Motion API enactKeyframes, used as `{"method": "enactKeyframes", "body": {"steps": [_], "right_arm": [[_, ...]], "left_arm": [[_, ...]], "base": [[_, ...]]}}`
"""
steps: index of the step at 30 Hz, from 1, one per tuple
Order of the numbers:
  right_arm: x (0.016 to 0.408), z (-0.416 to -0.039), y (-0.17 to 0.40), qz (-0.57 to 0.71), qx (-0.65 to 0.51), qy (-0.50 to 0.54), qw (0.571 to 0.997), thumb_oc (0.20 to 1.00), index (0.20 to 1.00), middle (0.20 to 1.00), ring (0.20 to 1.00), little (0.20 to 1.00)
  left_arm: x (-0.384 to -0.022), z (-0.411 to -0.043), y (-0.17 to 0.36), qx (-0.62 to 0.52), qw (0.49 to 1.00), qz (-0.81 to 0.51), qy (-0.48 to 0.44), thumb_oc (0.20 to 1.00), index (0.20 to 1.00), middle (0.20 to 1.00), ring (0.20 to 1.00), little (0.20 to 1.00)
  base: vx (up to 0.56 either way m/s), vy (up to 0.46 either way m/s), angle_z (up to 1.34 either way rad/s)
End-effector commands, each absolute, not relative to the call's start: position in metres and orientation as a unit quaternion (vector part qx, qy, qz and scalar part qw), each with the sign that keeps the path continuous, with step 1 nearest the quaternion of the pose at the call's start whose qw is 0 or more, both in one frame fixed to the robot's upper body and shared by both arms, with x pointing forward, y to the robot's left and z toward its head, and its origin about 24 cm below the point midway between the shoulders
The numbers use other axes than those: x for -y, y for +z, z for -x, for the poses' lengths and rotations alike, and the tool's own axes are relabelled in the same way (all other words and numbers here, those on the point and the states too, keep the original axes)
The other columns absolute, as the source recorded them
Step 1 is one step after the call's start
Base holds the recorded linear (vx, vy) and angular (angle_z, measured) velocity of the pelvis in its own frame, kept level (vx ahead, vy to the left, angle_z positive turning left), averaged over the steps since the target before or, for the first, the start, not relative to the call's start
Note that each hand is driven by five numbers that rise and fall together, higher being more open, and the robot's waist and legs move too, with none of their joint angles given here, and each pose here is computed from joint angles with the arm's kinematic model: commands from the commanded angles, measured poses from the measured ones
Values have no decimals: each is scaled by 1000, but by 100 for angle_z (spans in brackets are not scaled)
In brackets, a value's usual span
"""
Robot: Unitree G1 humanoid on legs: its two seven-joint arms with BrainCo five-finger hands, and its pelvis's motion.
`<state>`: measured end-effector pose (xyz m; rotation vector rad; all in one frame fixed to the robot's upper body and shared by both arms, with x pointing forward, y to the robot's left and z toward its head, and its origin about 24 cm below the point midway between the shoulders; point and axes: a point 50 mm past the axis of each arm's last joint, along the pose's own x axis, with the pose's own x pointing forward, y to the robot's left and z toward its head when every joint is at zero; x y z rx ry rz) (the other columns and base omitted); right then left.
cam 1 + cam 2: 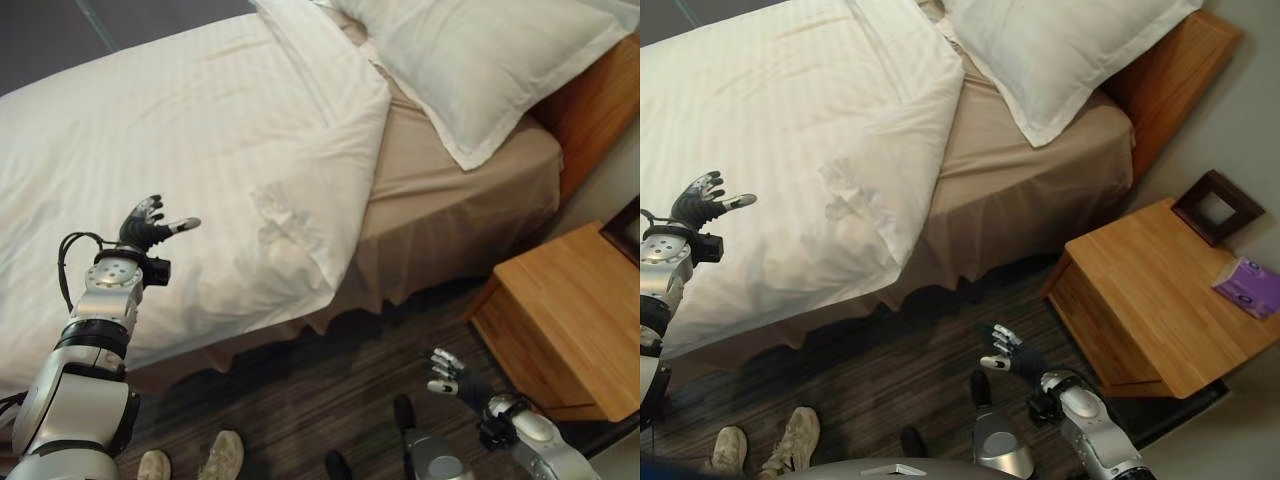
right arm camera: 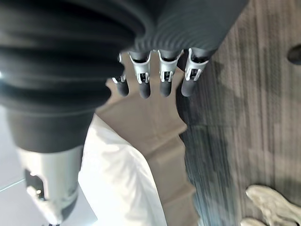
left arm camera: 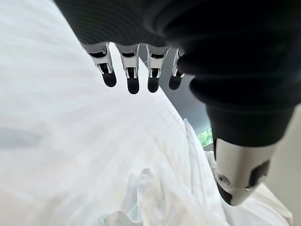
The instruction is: Making the bed.
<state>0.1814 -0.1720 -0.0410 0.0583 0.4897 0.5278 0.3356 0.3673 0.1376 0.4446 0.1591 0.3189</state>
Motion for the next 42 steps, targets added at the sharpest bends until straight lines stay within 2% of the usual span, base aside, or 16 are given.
{"method": "enactKeyframes", "body": {"steps": [1, 11, 23, 29, 34, 42], "right_arm": [[161, -196, -24, -52, -187, 287, 938, 1000, 1000, 1000, 1000, 1000], [166, -191, -28, -83, -198, 269, 939, 1000, 1000, 1000, 1000, 1000], [174, -188, -27, -90, -197, 255, 942, 1000, 1000, 1000, 1000, 1000], [172, -190, -27, -100, -193, 254, 942, 1000, 1000, 1000, 1000, 1000], [171, -194, -23, -104, -181, 246, 947, 1000, 1000, 1000, 1000, 1000], [170, -194, -24, -122, -176, 216, 953, 1000, 1000, 1000, 1000, 1000]], "left_arm": [[-389, -339, 215, 4, 944, -253, 210, 1000, 1000, 1000, 1000, 1000], [-384, -343, 269, 80, 934, -251, 241, 1000, 1000, 1000, 1000, 1000], [-368, -351, 309, 132, 925, -265, 238, 1000, 1000, 1000, 1000, 1000], [-343, -363, 323, 169, 928, -251, 217, 1000, 1000, 1000, 1000, 1000], [-336, -368, 324, 164, 928, -253, 220, 1000, 1000, 1000, 1000, 1000], [-341, -376, 293, 108, 938, -212, 252, 1000, 1000, 1000, 1000, 1000]], "base": [[-45, -7, -14], [-3, -26, -1], [33, -24, -6], [10, -13, -10], [8, 3, -14], [-7, 0, -8]]}}
